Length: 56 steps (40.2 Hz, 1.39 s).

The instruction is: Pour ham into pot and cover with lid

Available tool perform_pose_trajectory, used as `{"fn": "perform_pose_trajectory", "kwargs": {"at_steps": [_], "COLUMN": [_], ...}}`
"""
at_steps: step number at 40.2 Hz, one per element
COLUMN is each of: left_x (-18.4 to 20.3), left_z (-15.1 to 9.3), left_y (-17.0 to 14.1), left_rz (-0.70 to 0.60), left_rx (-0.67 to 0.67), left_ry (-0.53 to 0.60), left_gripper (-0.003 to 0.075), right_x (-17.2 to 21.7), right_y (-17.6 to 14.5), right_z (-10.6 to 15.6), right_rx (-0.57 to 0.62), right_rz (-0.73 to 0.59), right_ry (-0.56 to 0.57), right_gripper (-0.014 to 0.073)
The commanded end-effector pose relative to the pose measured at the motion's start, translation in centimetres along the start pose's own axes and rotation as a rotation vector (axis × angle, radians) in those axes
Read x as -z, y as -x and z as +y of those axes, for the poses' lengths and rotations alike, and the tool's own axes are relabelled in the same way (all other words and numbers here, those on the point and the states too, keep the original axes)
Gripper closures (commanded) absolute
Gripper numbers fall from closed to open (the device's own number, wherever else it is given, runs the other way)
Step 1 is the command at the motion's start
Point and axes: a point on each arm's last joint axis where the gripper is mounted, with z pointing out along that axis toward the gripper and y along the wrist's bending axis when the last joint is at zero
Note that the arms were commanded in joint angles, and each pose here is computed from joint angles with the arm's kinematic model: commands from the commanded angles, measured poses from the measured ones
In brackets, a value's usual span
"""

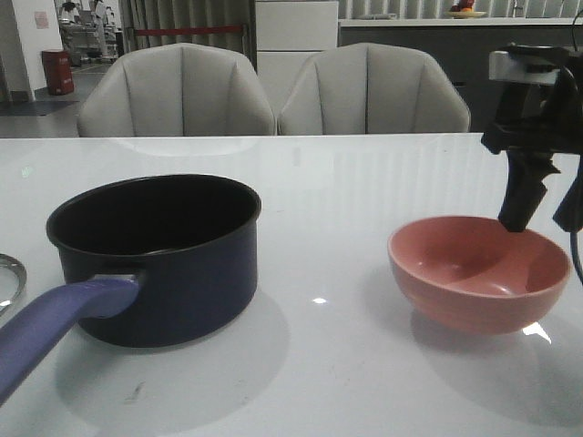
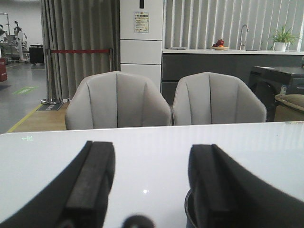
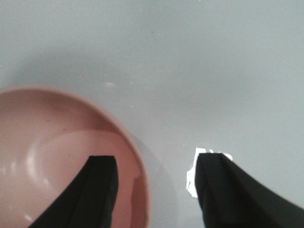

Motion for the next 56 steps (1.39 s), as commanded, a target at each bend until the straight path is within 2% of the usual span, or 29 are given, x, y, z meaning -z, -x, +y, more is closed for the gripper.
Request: {"fn": "perform_pose_trajectory", "kwargs": {"at_steps": [1, 8, 13, 20, 29, 42, 50, 54, 56], "left_x": [0.0, 0.0, 0.0, 0.0, 0.0, 0.0, 0.0, 0.0, 0.0], "left_z": [-0.1, -0.1, -0.1, -0.1, -0.1, -0.1, -0.1, -0.1, -0.1], "left_y": [1.6, 1.6, 1.6, 1.6, 1.6, 1.6, 1.5, 1.5, 1.4], "left_rz": [-0.091, -0.091, -0.091, -0.092, -0.092, -0.092, -0.088, -0.084, -0.082], "left_rx": [0.014, 0.014, 0.014, 0.014, 0.014, 0.014, 0.014, 0.014, 0.014], "left_ry": [-0.007, -0.007, -0.007, -0.007, -0.007, -0.007, -0.007, -0.007, -0.007], "left_gripper": [0.0325, 0.0325, 0.0325, 0.0325, 0.0325, 0.0325, 0.0325, 0.0325, 0.0325], "right_x": [4.2, 8.5, 10.9, 13.6, 16.8, 18.0, 16.4, 15.2, 14.6], "right_y": [1.0, 0.2, -1.8, -5.8, -11.7, -19.2, -23.2, -24.2, -24.4], "right_z": [0.2, 0.8, 1.0, 1.7, 3.4, 3.1, 2.3, 2.2, 2.1], "right_rx": [0.067, 0.118, 0.117, 0.082, 0.148, 0.171, 0.173, 0.178, 0.18], "right_rz": [-0.141, -0.302, -0.446, -0.669, -0.922, -1.221, -1.294, -1.275, -1.25], "right_ry": [-0.024, -0.04, -0.054, -0.035, 0.013, 0.06, 0.068, 0.071, 0.072], "right_gripper": [0.0117, 0.0117, 0.0117, 0.0117, 0.0117, 0.0117, 0.0117, 0.0126, 0.016]}}
